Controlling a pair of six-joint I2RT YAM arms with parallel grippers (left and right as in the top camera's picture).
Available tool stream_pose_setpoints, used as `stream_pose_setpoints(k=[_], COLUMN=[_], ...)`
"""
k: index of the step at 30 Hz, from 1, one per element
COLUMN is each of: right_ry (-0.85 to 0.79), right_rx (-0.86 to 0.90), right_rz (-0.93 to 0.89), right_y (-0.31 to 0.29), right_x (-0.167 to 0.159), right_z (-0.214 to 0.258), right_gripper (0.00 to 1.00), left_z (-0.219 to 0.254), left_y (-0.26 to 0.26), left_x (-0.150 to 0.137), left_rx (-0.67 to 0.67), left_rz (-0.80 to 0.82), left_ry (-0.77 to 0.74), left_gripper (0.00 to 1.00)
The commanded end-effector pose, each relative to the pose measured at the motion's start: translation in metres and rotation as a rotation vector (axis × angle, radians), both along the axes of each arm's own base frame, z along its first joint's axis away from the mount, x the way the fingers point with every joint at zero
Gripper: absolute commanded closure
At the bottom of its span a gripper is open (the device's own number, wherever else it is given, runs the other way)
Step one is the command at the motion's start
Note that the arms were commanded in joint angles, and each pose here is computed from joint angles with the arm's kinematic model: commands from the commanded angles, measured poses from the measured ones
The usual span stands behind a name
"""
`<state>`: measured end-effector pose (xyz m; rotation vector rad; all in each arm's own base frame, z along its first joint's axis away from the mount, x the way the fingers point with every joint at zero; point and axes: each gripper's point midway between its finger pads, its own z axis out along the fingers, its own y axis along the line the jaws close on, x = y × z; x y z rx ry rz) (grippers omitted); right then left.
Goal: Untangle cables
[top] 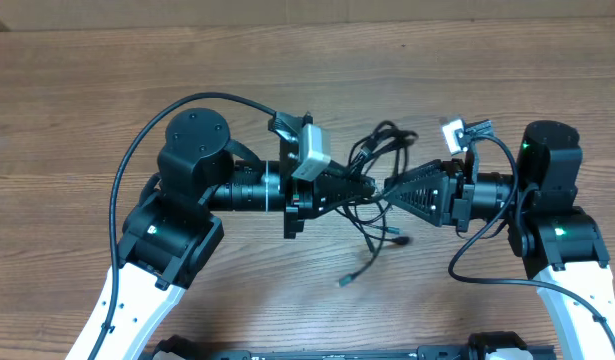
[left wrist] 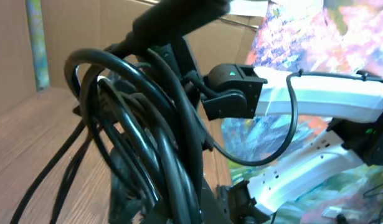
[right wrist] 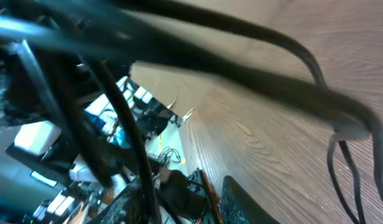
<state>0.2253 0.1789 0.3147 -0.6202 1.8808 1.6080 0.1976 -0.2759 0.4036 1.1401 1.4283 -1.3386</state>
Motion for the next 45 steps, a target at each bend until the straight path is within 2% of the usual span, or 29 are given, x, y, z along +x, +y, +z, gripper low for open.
stream_pose_setpoints(k=[1,13,16,21,27,39,45], right_ry=[-0.004,0.006,0.017,0.171,0.302,0.363,0.362], right_rx=[-0.035,-0.025,-0.053,-0.173,-0.282,-0.331,-0.332], right_rz=[-0.062,-0.073,-0.124,-0.280,-0.376,-0.410,-0.410], right_y=[-0.003,-0.003,-0.006,-0.019,-0.032,-0.038,-0.038], right_x=[0.008,0.012,0.020,0.032,0.030,0.026,0.026], right_z=[-0.001,0.004,-0.002,-0.038,-0.069,-0.083,-0.083], right_gripper=[0.66,0.63,0.62,0.62,0.61,0.57,0.21], left_z=[0.010,0.006,0.001,0.011,0.018,0.019,0.015], left_y=[-0.001,-0.019,-0.026,-0.028,-0.026,-0.017,-0.005], left_x=[-0.008,-0.020,-0.024,-0.021,-0.017,-0.001,0.017], left_rx=[-0.020,-0.011,-0.003,-0.037,-0.061,-0.062,-0.050], left_rz=[-0.039,-0.081,-0.107,-0.108,-0.094,-0.033,0.032], left_ry=[0.007,0.015,0.029,-0.001,-0.042,-0.042,-0.023], left_gripper=[0.96,0.96,0.96,0.96,0.96,0.96,0.96])
